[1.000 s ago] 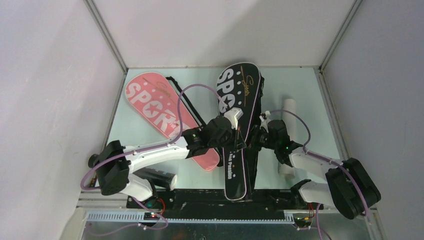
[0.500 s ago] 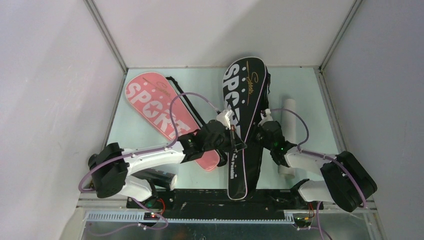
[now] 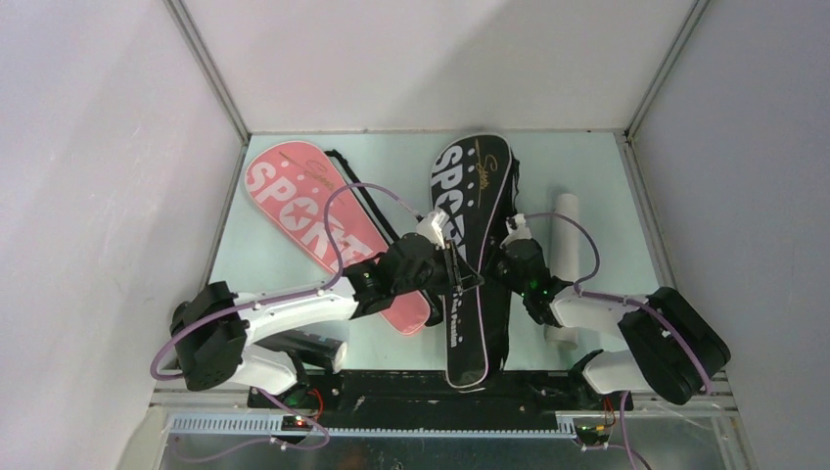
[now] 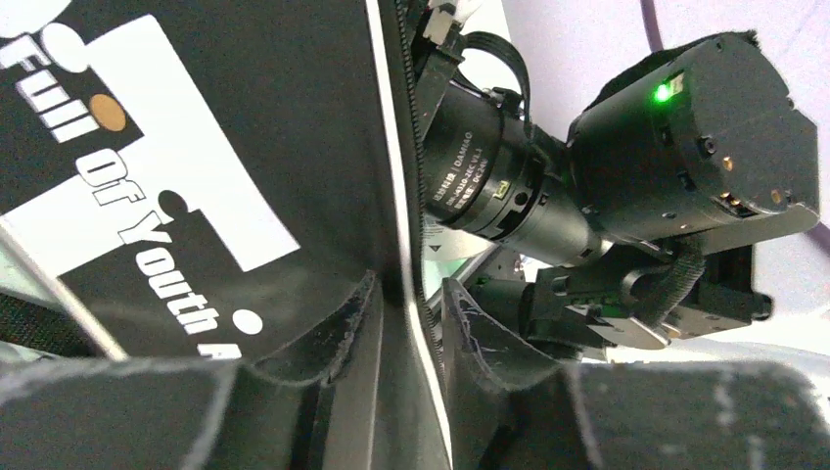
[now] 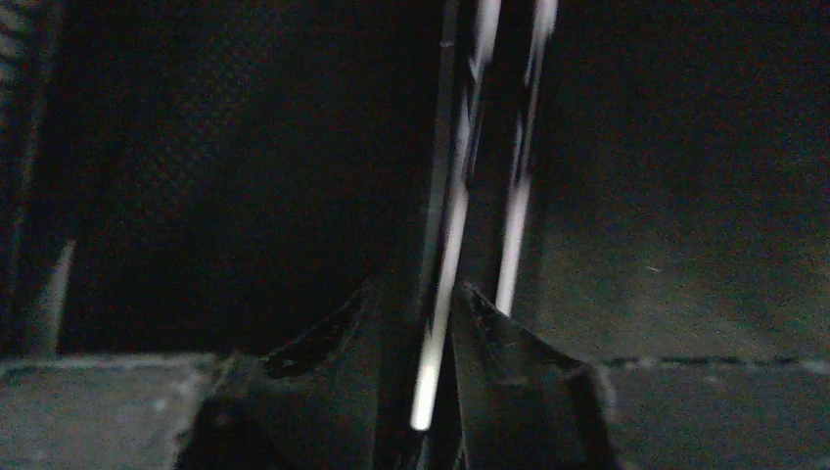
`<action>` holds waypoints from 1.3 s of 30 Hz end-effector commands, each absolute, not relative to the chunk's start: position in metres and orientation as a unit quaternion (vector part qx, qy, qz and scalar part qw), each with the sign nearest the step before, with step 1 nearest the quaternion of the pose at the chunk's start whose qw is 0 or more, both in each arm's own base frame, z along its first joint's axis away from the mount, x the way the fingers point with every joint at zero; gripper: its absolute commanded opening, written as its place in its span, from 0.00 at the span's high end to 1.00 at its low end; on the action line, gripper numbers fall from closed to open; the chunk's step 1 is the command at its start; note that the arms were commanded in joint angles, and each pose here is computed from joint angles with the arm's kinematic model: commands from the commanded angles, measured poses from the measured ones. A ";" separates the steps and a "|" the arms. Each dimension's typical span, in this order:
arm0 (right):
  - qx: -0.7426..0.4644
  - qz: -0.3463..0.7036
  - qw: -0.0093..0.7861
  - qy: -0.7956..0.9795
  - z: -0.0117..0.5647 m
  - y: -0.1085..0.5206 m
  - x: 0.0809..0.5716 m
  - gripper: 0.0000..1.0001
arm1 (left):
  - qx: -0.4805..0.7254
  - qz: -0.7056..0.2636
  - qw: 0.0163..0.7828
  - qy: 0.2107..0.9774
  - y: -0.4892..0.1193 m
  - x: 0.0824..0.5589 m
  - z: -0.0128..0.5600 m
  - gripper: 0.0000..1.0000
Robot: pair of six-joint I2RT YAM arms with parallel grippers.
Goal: Pack up the badminton gear
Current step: Place the racket in the racket bag, then pick up the racket bag from the center of the board.
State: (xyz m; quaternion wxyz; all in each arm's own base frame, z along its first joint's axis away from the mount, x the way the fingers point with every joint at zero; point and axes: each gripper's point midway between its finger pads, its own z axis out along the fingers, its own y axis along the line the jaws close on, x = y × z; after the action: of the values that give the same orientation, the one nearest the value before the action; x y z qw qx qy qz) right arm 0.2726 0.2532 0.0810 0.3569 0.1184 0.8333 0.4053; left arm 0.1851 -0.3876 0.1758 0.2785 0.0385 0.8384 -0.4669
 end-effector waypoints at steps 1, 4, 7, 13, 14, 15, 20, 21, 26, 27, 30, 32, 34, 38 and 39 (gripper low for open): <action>0.116 0.399 0.405 0.815 0.121 0.248 0.285 0.60 | 0.033 -0.478 0.303 0.824 -0.384 0.196 0.192 0.64; 0.113 0.367 0.409 0.828 0.124 0.230 0.276 0.48 | 0.029 -0.459 0.312 0.831 -0.375 0.204 0.186 0.56; 0.125 0.308 0.389 0.859 0.107 0.196 0.266 0.42 | 0.025 -0.423 0.323 0.846 -0.363 0.213 0.176 0.53; 0.125 0.302 0.395 0.859 0.123 0.166 0.257 0.34 | 0.028 -0.371 0.335 0.866 -0.344 0.223 0.155 0.51; 0.124 0.306 0.400 0.855 0.128 0.165 0.260 0.31 | 0.030 -0.363 0.332 0.870 -0.344 0.225 0.151 0.50; 0.124 0.307 0.405 0.852 0.131 0.163 0.264 0.29 | 0.035 -0.355 0.329 0.875 -0.343 0.224 0.146 0.50; 0.133 0.306 0.414 0.847 0.140 0.157 0.297 0.25 | 0.055 -0.338 0.307 0.888 -0.348 0.222 0.121 0.50; 0.132 0.308 0.411 0.848 0.140 0.157 0.300 0.25 | 0.058 -0.334 0.303 0.891 -0.348 0.222 0.118 0.50; 0.144 0.305 0.409 0.848 0.146 0.153 0.323 0.31 | 0.082 -0.308 0.285 0.904 -0.351 0.223 0.097 0.51; 0.144 0.306 0.412 0.846 0.150 0.153 0.326 0.31 | 0.084 -0.299 0.280 0.908 -0.351 0.223 0.091 0.51; 0.150 0.296 0.414 0.847 0.154 0.149 0.329 0.30 | 0.090 -0.281 0.276 0.914 -0.348 0.225 0.083 0.51; 0.152 0.293 0.415 0.847 0.153 0.147 0.333 0.27 | 0.093 -0.274 0.276 0.917 -0.346 0.225 0.080 0.51; 0.154 0.291 0.412 0.849 0.148 0.147 0.337 0.27 | 0.097 -0.266 0.276 0.919 -0.346 0.227 0.079 0.51; 0.156 0.284 0.390 0.862 0.125 0.149 0.347 0.32 | 0.102 -0.259 0.285 0.917 -0.345 0.231 0.085 0.51; 0.157 0.279 0.381 0.867 0.115 0.150 0.350 0.33 | 0.103 -0.254 0.286 0.918 -0.344 0.232 0.086 0.51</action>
State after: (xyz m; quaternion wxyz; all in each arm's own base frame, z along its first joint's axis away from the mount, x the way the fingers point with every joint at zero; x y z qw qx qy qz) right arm 0.3317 0.1467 0.1201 0.3777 0.1656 0.8672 0.2790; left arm 0.2188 -0.3429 0.0717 0.2595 0.0904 0.9239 -0.2662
